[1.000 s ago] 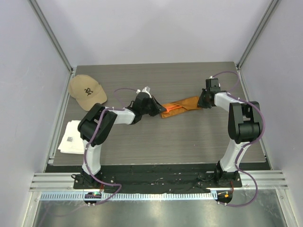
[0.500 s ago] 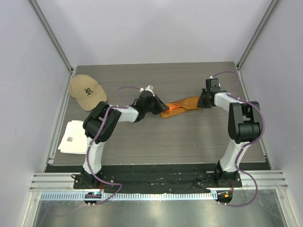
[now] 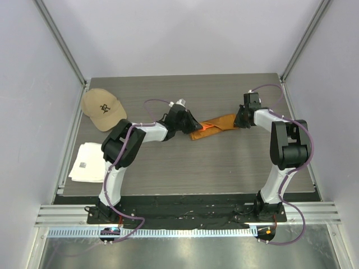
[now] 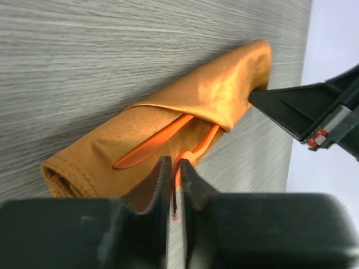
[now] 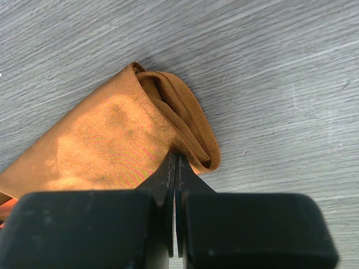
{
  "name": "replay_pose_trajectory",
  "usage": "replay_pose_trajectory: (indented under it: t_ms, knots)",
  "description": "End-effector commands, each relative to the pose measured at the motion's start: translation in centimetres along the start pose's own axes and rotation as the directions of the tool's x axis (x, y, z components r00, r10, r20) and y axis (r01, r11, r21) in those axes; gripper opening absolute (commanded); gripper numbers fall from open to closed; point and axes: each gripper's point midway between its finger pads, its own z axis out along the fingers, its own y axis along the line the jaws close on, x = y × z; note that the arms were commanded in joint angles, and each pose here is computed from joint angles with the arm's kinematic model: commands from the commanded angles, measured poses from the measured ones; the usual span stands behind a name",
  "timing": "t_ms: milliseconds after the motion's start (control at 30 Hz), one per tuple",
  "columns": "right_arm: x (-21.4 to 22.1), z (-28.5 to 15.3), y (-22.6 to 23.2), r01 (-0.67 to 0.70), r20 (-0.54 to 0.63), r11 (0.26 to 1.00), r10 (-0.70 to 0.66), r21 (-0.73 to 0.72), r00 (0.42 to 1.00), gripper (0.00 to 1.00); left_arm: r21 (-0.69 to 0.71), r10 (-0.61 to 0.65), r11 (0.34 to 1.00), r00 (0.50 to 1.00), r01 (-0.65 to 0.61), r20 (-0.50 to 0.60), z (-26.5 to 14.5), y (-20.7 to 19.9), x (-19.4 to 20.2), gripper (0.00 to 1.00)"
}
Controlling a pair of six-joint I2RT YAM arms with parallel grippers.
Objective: Fold the napkin into a case and place the utensils inside
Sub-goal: Insert the fork into the folded napkin, then reset both arms
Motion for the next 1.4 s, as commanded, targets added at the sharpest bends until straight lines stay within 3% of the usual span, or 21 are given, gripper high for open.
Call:
replay_pose_trajectory:
  t_ms: [0,67,167,433,600,700,733,767,833,933,967,1000,1033,1100,1133,1167,1367]
  knots:
    - [-1.5,0.0,0.3,0.004,0.039,1.0,-0.004,-0.004,0.999,0.01,-0.053,0.062,0.997,0.998,-0.061,0.019,-0.4,-0.4,-0.9,0.29]
    - [-1.4,0.1,0.3,0.005,0.036,1.0,-0.005,-0.002,0.999,0.01,-0.072,0.077,0.995,0.997,-0.074,0.031,-0.7,-0.4,-1.3,0.39]
    - [-1.4,0.1,0.3,0.005,0.036,1.0,-0.005,-0.002,0.999,0.01,-0.088,0.109,0.991,0.993,-0.106,0.037,-1.4,-0.8,-1.6,0.62]
    - [-2.3,-0.9,0.5,0.01,0.072,1.0,-0.01,-0.001,0.997,0.01,-0.177,0.217,0.964,0.973,-0.2,0.081,-8.6,-3.1,-3.9,0.71]
    - [-4.4,-3.3,1.6,0.038,0.136,0.999,-0.038,0.002,0.99,0.01,-0.275,0.287,0.924,0.957,-0.266,0.041,-14.3,-2.8,-3.3,0.8]
    - [-6.3,-5.7,3.3,0.068,0.202,0.998,-0.069,0.012,0.977,0.18,-0.261,0.322,0.917,0.946,-0.301,0.038,-17.5,-3.0,-1.9,0.86]
    - [-6.3,-6.4,3.7,0.076,0.2,0.997,-0.078,0.017,0.977,0.34,-0.244,0.335,0.919,0.94,-0.311,0.062,-18.9,-3.8,-1.9,0.87]
    - [-7.1,-7.4,4.9,0.097,0.226,0.995,-0.096,0.01,0.969,0.42,-0.257,0.34,0.914,0.938,-0.313,0.067,-19.8,-3.6,-1.6,0.89]
    - [-7.2,-9.5,5.8,0.121,0.234,0.993,-0.118,0.005,0.965,0.55,-0.29,0.362,0.897,0.931,-0.333,0.05,-21.1,-2.3,0.2,0.9]
    - [-6.1,-13.1,7.6,0.156,0.258,0.987,-0.143,-0.031,0.955,0.65,-0.22,0.371,0.913,0.924,-0.344,0.093,-23.8,-3.7,2.3,0.93]
    - [-4.2,-13.2,7.9,0.168,0.232,0.984,-0.152,-0.052,0.961,0.77,-0.143,0.37,0.925,0.92,-0.352,0.126,-25.4,-5.7,3.6,0.94]
    - [-2.7,-14.3,9.4,0.191,0.239,0.977,-0.165,-0.091,0.957,0.92,-0.142,0.368,0.926,0.918,-0.349,0.148,-25.9,-4.9,4.5,0.96]
    - [-2.3,-16.7,10.4,0.203,0.289,0.97,-0.158,-0.133,0.944,0.99,-0.081,0.35,0.937,0.919,-0.341,0.181,-26.3,-6.0,5.1,1.0]
    - [2.6,-17.3,11.4,0.201,0.244,0.952,-0.144,-0.23,0.959,1.0,0.012,0.286,0.956,0.939,-0.294,0.192,-27.3,-6.1,7.1,1.0]
    - [2.6,-19.6,12.4,0.195,0.302,0.929,-0.097,-0.315,0.948,1.0,0.073,0.246,0.961,0.943,-0.267,0.223,-27.5,-6.9,7.2,1.0]
    - [5.0,-18.7,11.5,0.186,0.261,0.928,-0.102,-0.322,0.96,1.0,0.079,0.236,0.963,0.95,-0.257,0.206,-27.4,-5.5,8.6,1.0]
    - [11.6,-19.7,9.9,0.147,0.174,0.892,-0.078,-0.428,0.982,1.0,0.254,0.081,0.954,0.951,-0.16,0.297,-29.3,-6.0,8.9,1.0]
